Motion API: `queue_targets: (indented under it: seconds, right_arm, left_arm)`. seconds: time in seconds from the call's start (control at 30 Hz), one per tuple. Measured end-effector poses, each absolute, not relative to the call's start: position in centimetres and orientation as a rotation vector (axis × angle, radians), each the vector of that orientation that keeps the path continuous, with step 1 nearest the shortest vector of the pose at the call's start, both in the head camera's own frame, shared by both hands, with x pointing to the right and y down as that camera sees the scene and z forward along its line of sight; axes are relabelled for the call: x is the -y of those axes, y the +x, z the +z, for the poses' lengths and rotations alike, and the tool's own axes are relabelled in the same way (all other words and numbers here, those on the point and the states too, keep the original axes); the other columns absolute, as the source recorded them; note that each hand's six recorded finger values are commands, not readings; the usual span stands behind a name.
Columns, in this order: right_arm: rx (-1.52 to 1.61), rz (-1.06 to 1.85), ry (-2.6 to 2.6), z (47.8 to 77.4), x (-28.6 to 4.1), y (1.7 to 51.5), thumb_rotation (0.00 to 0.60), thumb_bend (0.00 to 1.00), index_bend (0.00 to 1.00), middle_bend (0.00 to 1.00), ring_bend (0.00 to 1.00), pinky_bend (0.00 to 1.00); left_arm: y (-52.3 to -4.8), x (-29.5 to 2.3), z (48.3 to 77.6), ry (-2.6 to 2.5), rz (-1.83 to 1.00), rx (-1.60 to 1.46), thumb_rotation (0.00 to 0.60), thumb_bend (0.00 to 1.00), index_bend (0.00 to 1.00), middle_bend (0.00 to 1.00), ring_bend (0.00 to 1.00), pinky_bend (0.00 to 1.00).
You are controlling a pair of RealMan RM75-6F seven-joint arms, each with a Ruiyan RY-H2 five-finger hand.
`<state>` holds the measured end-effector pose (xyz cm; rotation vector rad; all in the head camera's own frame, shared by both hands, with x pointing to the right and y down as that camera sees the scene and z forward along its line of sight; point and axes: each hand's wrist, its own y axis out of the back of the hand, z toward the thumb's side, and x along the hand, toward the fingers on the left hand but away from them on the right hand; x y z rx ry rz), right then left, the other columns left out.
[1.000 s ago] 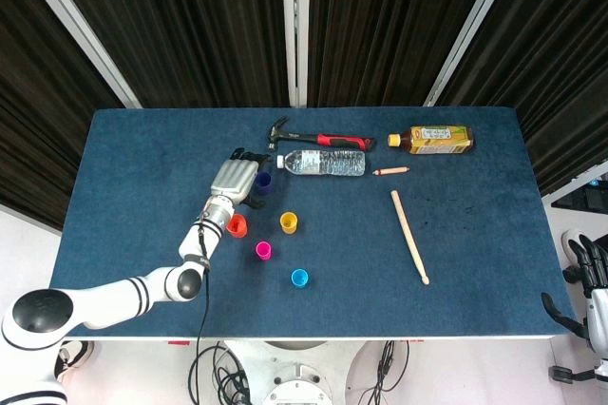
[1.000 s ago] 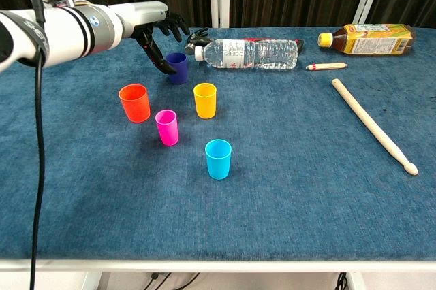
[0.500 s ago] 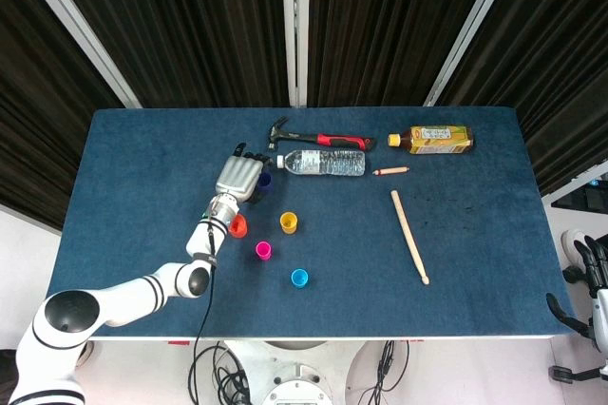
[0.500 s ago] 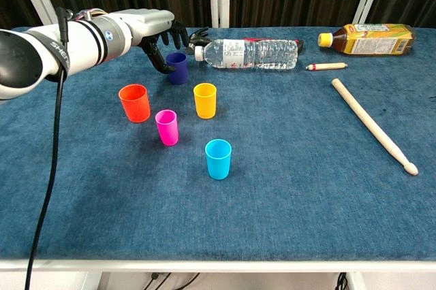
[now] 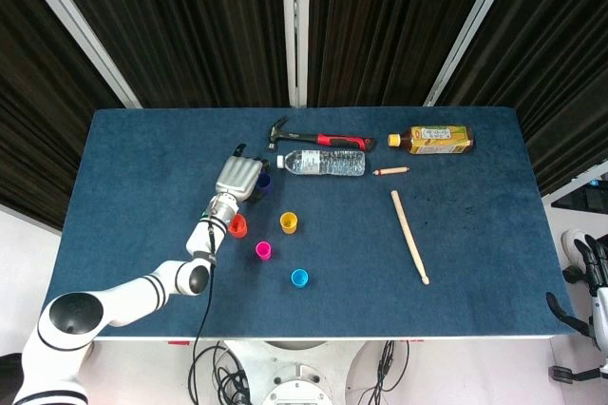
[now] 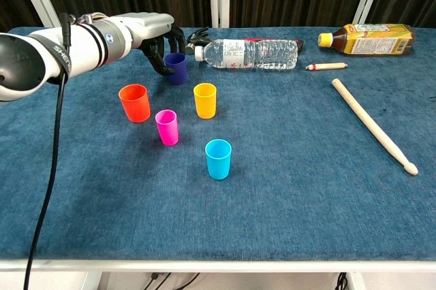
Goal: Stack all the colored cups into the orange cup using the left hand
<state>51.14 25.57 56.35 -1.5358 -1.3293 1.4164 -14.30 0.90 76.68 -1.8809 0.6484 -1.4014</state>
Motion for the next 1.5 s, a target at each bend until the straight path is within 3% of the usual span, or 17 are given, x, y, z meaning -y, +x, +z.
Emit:
queue_targets:
  seconds: [0.47,0.8,1.13,1.5]
  right_arm:
    - [1.334,1.426,-1.524,56.2,-25.8,51.6,0.600,0.22,0.00,0.00,0.00,0.00]
    - [1.345,1.437,-1.508,56.1,-25.7,52.2,0.600,0.22,0.00,0.00,0.00,0.00]
    - [1.352,1.412,-1.494,55.1,-25.5,51.8,0.600,0.22,0.00,0.00,0.00,0.00]
    - [1.340,1.420,-1.513,55.1,-25.8,51.4,0.600,0.22,0.00,0.00,0.00,0.00]
  left_arm:
    - [-13.8,-0.7,76.4,-1.902,-1.373,-0.700,0.600,0.31,0.44,0.43,0.45,0.11]
    - [-14.2,-0.4,70.9,-1.913,-1.259,-0.737,0.600,0.31,0.45,0.43,0.46,0.10]
    - [-16.3,-6.3,65.4,-1.929,-1.216,-0.620,0.600,0.31,0.44,0.43,0.46,0.09]
    - [-19.1,-9.0,65.6,-1.893,-1.258,-0.592,0.600,0.31,0.44,0.43,0.46,0.09]
